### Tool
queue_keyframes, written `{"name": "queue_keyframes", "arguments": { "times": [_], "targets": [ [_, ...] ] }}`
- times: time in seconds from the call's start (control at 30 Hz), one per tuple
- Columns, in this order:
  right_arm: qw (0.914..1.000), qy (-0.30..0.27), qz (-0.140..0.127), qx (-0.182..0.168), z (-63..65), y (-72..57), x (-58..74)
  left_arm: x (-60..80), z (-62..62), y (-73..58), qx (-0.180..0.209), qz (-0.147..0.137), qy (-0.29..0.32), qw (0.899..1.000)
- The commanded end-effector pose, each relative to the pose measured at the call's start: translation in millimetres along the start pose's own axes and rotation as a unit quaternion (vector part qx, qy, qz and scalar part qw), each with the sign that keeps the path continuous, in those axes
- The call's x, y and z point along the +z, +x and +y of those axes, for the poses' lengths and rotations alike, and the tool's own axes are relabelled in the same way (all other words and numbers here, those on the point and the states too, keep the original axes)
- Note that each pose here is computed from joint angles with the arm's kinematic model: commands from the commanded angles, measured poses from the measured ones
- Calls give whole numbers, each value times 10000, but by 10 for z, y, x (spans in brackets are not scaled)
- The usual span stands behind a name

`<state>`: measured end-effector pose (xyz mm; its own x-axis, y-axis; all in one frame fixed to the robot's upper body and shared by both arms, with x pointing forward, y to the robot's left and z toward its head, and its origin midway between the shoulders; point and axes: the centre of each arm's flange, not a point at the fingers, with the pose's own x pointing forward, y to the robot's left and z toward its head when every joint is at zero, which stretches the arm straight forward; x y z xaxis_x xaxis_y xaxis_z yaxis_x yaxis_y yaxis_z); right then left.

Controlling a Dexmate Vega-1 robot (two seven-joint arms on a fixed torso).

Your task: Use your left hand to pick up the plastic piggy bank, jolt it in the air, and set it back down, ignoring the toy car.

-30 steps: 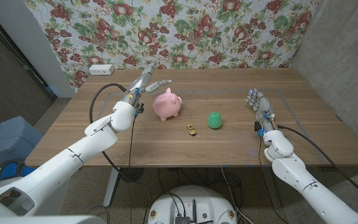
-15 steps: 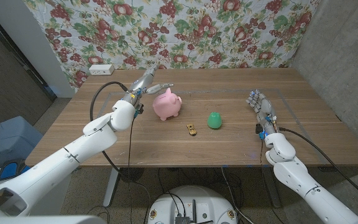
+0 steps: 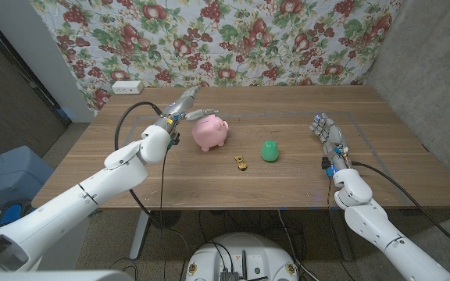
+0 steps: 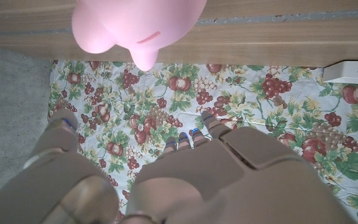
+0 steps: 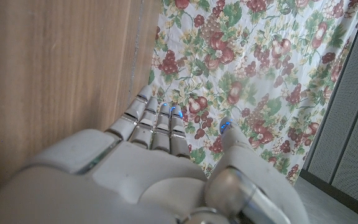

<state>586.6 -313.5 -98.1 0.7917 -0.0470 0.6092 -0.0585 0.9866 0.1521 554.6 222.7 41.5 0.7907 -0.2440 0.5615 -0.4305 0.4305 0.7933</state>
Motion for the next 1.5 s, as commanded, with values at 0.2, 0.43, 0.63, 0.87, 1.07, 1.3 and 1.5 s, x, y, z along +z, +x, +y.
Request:
{"name": "queue_keyframes", "arguments": {
  "times": [0.2,0.43,0.63,0.87,1.07,1.3,1.5],
  "targets": [
    [10000,-32,-67,-39,25,-62,13,11,-31,43,-373,234,345,9984],
    [9999,-44,-79,-42,23,-87,5,15,-63,50,-479,324,457,9973],
    [9999,-37,-96,-35,25,-99,7,20,-94,48,-532,351,496,9967],
    [9999,-36,-94,-11,37,-99,-6,-23,-130,55,-646,393,441,9962],
    [9999,-50,-110,-23,40,-110,-4,-30,-162,71,-721,393,459,9956],
    [9999,-55,-119,-50,36,-128,7,-56,-198,99,-852,496,435,9942],
    [9999,-57,-108,-40,36,-123,3,-66,-231,124,-935,518,484,9931]
  ]
}}
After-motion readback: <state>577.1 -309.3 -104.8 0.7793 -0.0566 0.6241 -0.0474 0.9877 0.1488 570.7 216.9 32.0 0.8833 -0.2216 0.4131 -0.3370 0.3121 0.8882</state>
